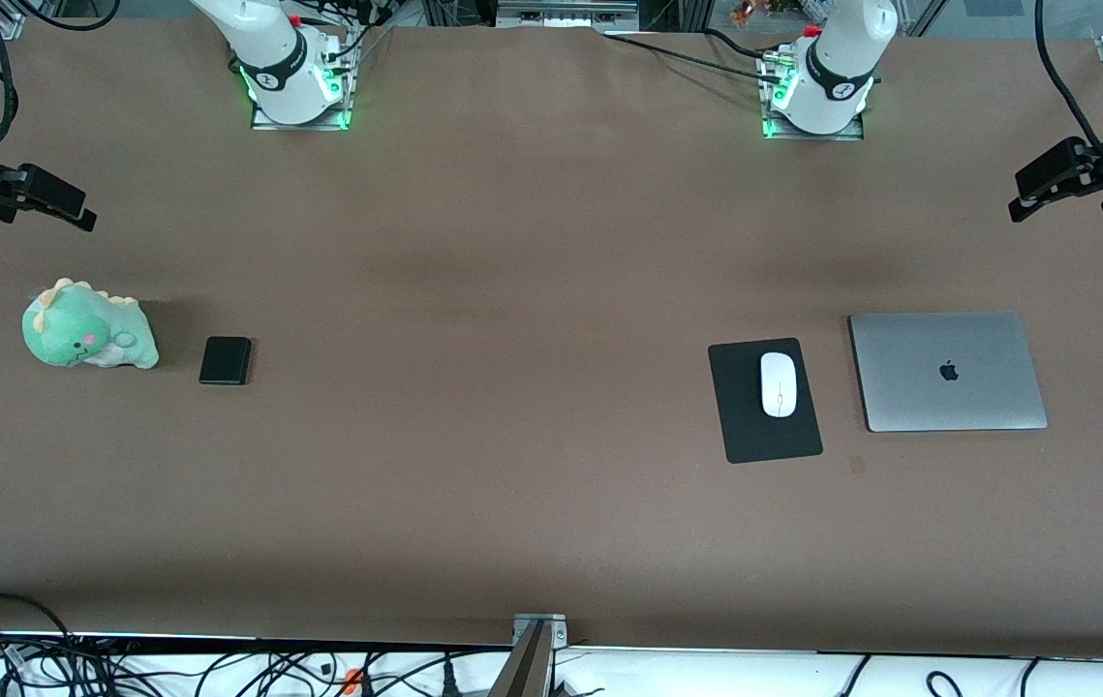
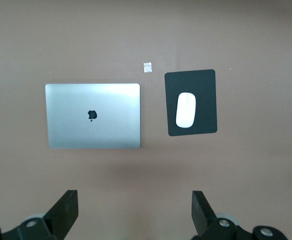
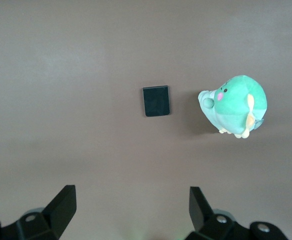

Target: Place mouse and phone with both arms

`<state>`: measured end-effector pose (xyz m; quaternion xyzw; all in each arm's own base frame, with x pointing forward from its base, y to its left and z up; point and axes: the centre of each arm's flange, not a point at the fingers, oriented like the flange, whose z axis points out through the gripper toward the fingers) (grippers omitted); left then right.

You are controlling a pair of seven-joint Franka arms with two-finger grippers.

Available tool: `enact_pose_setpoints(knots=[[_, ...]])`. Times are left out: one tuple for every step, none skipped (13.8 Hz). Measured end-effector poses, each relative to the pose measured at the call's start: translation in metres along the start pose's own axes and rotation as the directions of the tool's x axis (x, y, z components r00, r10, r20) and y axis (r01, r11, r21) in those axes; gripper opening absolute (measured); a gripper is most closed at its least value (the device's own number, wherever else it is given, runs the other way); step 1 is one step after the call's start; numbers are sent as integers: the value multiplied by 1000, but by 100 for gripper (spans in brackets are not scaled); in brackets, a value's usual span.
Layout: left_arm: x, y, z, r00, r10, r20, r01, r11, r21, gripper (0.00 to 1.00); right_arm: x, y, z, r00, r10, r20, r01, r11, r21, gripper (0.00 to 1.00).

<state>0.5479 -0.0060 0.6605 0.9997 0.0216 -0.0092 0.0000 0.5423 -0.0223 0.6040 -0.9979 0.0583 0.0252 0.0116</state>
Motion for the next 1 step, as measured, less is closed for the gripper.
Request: enact_pose_setpoints(knots=[[2,-1,2,1000,-1,-2,1,1000,0,100,1,-1,0,1000,-3,-6,3,1000,-5,100]])
